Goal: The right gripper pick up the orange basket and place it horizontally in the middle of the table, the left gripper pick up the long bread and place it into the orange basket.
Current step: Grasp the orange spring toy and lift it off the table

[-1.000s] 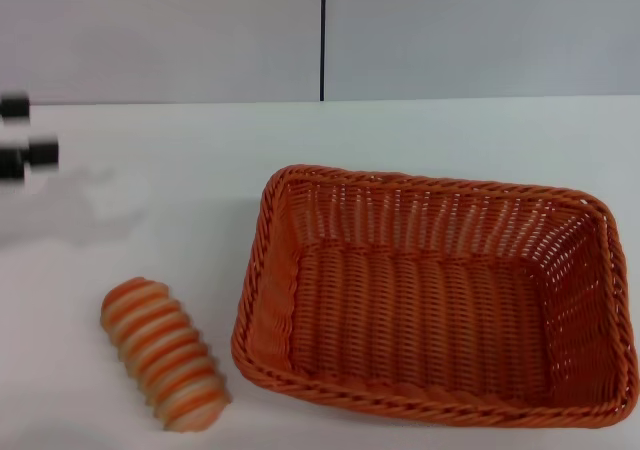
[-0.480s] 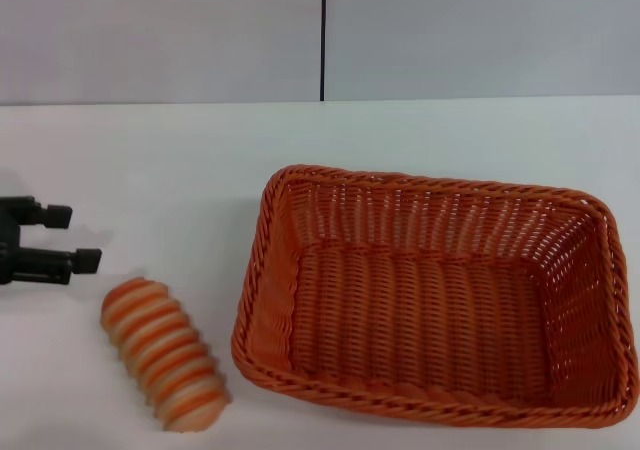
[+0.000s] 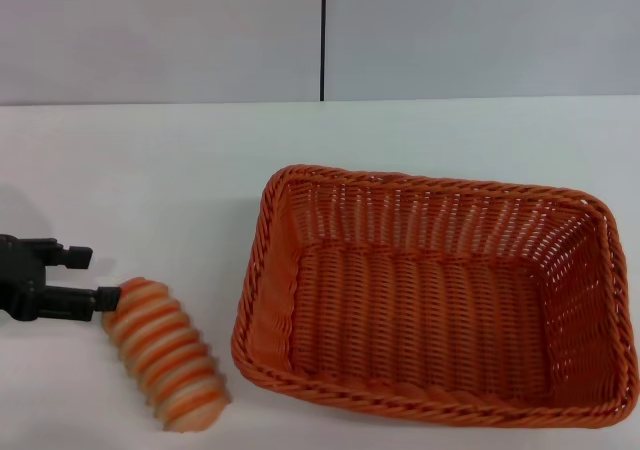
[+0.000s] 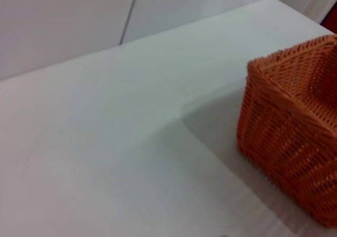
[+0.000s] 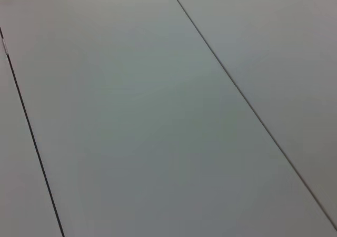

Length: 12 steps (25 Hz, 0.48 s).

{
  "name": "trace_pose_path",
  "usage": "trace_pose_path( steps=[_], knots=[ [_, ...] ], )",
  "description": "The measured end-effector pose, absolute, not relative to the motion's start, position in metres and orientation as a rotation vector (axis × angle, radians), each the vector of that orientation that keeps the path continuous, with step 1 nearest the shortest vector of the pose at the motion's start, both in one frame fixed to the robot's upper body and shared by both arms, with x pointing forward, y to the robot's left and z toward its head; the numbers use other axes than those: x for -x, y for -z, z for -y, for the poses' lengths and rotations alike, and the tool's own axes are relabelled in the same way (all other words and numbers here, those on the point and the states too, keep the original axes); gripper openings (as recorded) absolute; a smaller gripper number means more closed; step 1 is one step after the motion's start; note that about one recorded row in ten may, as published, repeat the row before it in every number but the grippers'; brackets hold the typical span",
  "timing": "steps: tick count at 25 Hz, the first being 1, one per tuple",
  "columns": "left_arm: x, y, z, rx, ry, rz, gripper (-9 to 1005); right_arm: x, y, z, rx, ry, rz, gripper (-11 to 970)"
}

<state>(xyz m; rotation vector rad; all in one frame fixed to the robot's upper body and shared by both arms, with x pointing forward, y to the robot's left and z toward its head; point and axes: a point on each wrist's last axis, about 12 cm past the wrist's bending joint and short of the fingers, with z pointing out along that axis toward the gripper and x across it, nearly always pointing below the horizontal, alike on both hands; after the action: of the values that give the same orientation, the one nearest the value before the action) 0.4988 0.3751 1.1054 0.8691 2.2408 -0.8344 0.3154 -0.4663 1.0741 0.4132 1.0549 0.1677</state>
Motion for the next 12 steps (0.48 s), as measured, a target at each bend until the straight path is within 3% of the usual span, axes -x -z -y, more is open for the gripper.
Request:
trace_pose_path(
  steps=[12],
  knots=[
    [-0.494,-1.09,-0.366,-0.862,0.875,-2.253,757,-0.329,-1.074,0.462,-0.389,-0.209,-1.065,428]
  ],
)
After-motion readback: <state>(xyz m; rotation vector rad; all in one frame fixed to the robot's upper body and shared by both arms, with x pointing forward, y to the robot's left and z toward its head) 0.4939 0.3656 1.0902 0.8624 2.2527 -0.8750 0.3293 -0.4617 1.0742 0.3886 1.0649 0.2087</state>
